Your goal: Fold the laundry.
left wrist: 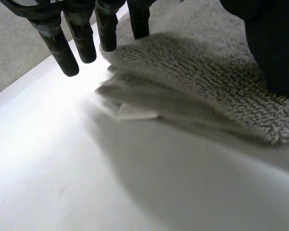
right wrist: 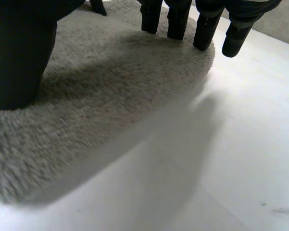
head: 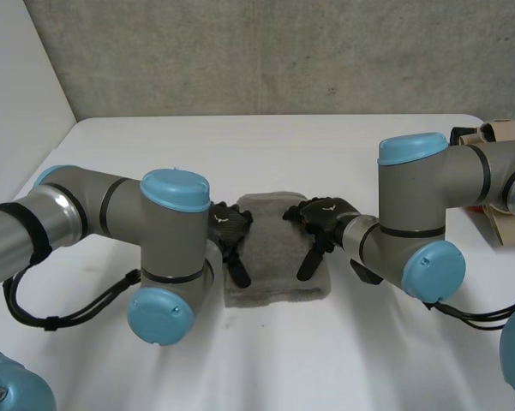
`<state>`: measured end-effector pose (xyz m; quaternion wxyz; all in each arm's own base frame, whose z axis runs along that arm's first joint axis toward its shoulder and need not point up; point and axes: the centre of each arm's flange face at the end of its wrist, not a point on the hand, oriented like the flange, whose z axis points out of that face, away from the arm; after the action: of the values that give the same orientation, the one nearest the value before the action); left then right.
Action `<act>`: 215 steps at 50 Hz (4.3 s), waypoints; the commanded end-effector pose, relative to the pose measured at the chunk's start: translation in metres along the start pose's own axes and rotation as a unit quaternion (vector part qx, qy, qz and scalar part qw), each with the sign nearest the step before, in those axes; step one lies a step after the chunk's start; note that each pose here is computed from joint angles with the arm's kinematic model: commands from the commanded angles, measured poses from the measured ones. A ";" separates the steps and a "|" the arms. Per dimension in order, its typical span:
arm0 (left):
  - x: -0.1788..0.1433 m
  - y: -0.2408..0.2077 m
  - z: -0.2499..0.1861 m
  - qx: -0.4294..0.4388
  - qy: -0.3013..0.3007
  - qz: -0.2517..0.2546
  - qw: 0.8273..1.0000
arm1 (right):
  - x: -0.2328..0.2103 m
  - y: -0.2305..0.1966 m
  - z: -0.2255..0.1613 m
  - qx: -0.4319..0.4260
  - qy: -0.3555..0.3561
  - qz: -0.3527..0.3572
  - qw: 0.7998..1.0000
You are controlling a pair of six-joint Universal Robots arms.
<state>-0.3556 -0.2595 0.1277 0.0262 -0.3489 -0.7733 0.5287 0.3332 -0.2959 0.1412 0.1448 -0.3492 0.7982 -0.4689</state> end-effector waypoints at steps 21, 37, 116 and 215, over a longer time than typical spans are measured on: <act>-0.058 -0.122 -0.082 0.230 0.139 -0.040 0.962 | -0.066 0.027 -0.073 0.101 0.069 -0.169 0.978; -0.037 -0.119 -0.106 0.245 0.296 -0.046 0.922 | -0.082 0.058 -0.026 0.163 0.074 -0.181 0.967; -0.039 -0.136 -0.131 0.276 0.296 -0.054 0.913 | 0.402 0.066 -0.078 0.294 0.290 -0.138 0.900; -0.302 0.027 0.024 0.052 -0.286 0.002 0.957 | 0.075 -0.008 -0.084 0.214 0.190 -0.136 0.948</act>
<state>-0.1160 -0.4395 0.1855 -0.2149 -0.2191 -0.7196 0.6229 0.2400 -0.2932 0.1966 0.0130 -0.3344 0.6342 -0.6970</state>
